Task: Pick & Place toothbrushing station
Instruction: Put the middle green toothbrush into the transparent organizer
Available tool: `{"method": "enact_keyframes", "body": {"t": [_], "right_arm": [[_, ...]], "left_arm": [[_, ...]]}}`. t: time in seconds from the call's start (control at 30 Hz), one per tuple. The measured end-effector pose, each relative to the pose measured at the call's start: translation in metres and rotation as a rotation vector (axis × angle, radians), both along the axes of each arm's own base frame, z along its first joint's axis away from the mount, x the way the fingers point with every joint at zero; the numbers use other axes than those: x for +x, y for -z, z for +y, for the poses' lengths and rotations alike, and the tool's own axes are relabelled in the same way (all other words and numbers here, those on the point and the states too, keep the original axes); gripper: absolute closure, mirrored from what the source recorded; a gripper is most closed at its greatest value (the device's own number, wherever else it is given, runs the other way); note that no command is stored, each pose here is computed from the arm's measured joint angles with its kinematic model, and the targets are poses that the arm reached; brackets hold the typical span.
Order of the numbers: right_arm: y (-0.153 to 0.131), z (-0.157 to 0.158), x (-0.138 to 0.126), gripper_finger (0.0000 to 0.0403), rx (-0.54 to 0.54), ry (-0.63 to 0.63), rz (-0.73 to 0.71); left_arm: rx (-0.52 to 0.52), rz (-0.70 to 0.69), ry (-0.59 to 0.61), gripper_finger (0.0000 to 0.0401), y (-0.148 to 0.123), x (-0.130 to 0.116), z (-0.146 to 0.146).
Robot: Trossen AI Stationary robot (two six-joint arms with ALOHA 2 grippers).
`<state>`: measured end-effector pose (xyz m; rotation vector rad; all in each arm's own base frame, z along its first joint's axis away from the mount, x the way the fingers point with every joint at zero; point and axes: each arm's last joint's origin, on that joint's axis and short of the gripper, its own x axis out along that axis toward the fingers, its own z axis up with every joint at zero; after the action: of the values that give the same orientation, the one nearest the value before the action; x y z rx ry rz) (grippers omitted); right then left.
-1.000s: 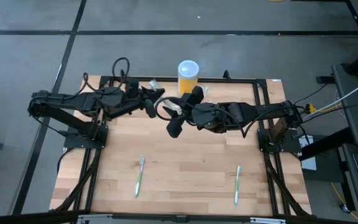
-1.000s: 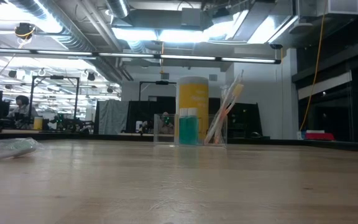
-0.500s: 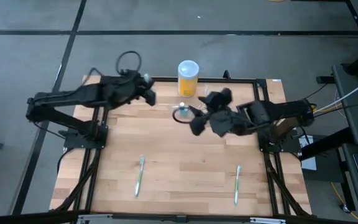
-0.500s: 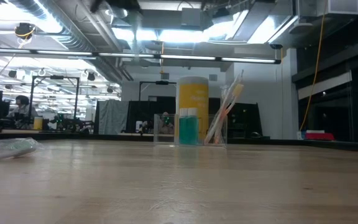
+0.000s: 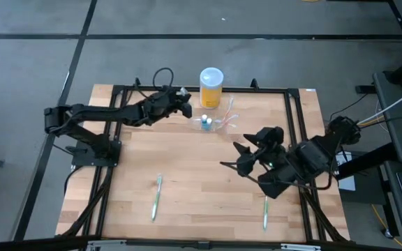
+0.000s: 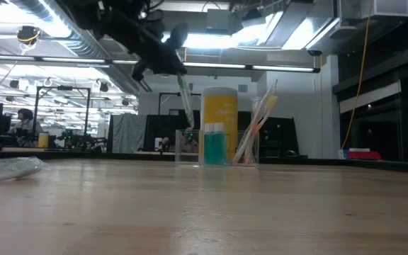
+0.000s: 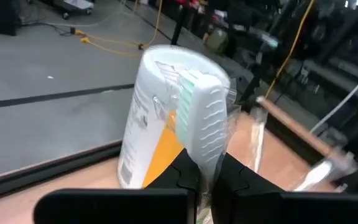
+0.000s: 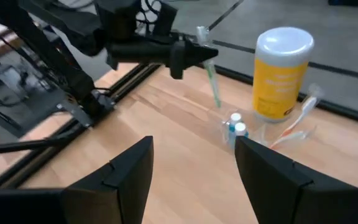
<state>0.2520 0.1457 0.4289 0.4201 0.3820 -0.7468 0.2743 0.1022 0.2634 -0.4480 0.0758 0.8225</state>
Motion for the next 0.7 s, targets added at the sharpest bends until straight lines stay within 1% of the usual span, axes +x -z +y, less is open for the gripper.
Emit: {"method": "enact_keyframes", "body": {"t": [0.23, 0.43, 0.7], "right_arm": [[0.0, 0.015, -0.011, 0.0177, 0.057, -0.003, -0.056], [0.0, 0.019, -0.014, 0.0177, 0.086, 0.003, -0.082], [0.0, 0.02, -0.015, 0.0177, 0.091, 0.004, -0.091]], "left_arm": [[0.048, 0.052, 0.033, 0.0395, 0.022, 0.02, 0.005], [0.03, 0.111, 0.027, 0.0395, 0.042, 0.028, 0.009], [0.014, 0.131, 0.028, 0.0395, 0.051, 0.031, 0.01]]}}
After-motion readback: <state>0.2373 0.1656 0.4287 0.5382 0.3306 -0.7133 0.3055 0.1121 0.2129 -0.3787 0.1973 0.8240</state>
